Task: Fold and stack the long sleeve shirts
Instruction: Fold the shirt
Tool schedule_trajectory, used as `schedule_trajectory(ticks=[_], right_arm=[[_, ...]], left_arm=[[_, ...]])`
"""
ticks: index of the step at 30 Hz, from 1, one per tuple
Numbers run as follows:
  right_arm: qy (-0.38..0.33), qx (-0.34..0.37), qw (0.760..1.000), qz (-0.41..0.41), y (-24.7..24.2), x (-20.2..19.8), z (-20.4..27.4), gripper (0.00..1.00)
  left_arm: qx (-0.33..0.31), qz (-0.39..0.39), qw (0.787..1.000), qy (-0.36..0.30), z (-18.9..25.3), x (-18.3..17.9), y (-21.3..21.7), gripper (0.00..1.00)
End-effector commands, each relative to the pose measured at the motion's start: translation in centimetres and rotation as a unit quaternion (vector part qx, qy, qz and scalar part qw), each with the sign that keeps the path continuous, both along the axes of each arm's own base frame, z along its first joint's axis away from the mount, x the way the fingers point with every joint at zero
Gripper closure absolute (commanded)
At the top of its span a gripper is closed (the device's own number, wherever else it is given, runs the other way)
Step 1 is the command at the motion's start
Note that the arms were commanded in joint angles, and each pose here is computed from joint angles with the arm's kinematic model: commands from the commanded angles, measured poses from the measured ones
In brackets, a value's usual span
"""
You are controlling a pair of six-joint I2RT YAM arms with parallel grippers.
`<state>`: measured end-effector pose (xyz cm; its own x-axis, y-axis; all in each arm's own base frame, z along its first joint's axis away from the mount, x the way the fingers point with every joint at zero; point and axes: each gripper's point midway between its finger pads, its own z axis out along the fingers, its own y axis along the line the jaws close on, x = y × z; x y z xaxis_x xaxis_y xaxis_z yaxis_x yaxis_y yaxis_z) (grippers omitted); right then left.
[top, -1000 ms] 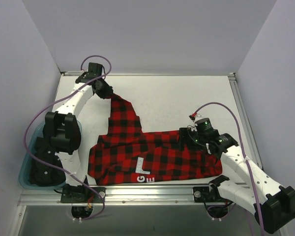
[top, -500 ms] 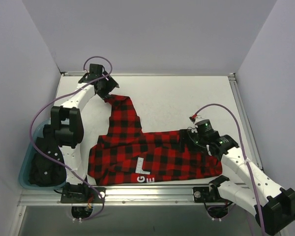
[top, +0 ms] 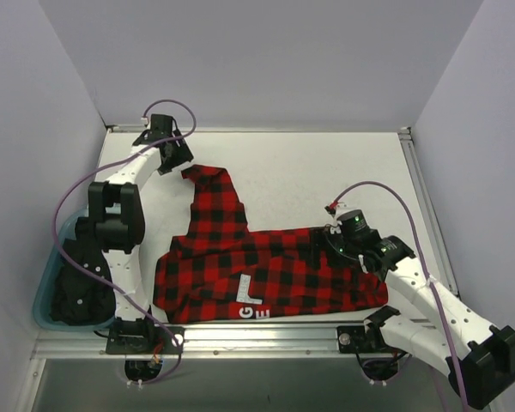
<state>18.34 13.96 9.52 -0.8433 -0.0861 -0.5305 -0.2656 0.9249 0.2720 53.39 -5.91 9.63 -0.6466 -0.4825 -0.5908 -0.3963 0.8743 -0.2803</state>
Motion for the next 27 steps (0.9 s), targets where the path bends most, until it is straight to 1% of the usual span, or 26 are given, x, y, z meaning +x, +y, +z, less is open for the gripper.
schedule_trajectory(ticks=[1,2,6,10,13,14,15,16,17,18,19,20,21,22,24,25,27], right_arm=[[0.007,-0.009,1.000,0.014,0.0,-0.6,-0.1,0.20],[0.009,-0.010,1.000,0.016,0.1,-0.7,-0.2,0.20],[0.013,-0.016,1.000,0.013,0.1,-0.8,-0.4,0.20],[0.018,-0.020,1.000,0.016,0.3,-0.9,-0.6,0.20],[0.017,-0.024,0.999,0.017,0.5,-0.8,-0.5,0.20],[0.018,-0.026,0.999,0.019,0.5,-0.9,-0.5,0.20],[0.017,-0.026,0.999,0.020,0.6,-0.9,-0.5,0.20],[0.015,-0.027,0.999,0.021,0.7,-0.8,-0.5,0.20],[0.015,-0.028,0.999,0.022,0.7,-0.9,-0.5,0.20],[0.012,-0.027,0.999,0.021,0.8,-0.8,-0.3,0.20],[0.011,-0.029,0.999,0.024,0.9,-0.8,-0.2,0.20],[0.007,-0.029,0.999,0.023,0.9,-0.7,-0.1,0.20],[0.003,-0.028,0.999,0.024,1.1,-0.5,0.2,0.20],[0.001,-0.028,0.999,0.025,1.2,-0.5,0.4,0.20],[-0.004,-0.027,0.999,0.024,1.4,-0.4,0.7,0.20],[-0.010,-0.024,0.999,0.025,1.6,-0.1,1.2,0.20],[-0.018,-0.022,0.999,0.028,1.8,-0.1,1.6,0.20]], left_arm=[[0.018,-0.035,0.999,-0.021,0.0,2.6,0.4,0.23],[0.016,-0.038,0.999,-0.012,-1.0,2.8,0.4,0.23],[0.002,-0.054,0.999,-0.004,-2.4,3.4,-0.3,0.27],[-0.016,-0.065,0.998,0.002,-3.3,3.6,-1.0,0.36],[-0.041,-0.078,0.996,0.001,-3.2,3.4,-2.1,0.54],[-0.048,-0.080,0.996,-0.002,-2.9,3.2,-2.3,0.69],[-0.051,-0.076,0.996,-0.002,-2.8,2.9,-2.3,0.76],[-0.053,-0.076,0.996,-0.012,-1.6,2.8,-2.3,0.84],[-0.056,-0.074,0.996,-0.016,-1.0,2.6,-2.3,0.88],[-0.061,-0.069,0.996,-0.008,-1.3,1.8,-2.4,0.96],[-0.065,-0.065,0.995,-0.022,0.6,1.4,-2.3,0.99],[-0.071,-0.063,0.995,-0.022,1.0,0.8,-2.4,1.00],[-0.079,-0.055,0.995,-0.014,0.9,-0.2,-2.4,1.00],[-0.087,-0.054,0.994,-0.030,2.9,-1.0,-2.6,1.00],[-0.107,-0.047,0.992,-0.036,4.5,-2.4,-3.0,1.00],[-0.114,-0.048,0.991,-0.042,5.8,-4.0,-3.1,1.00],[-0.130,-0.047,0.989,-0.044,7.1,-6.0,-3.8,1.00]])
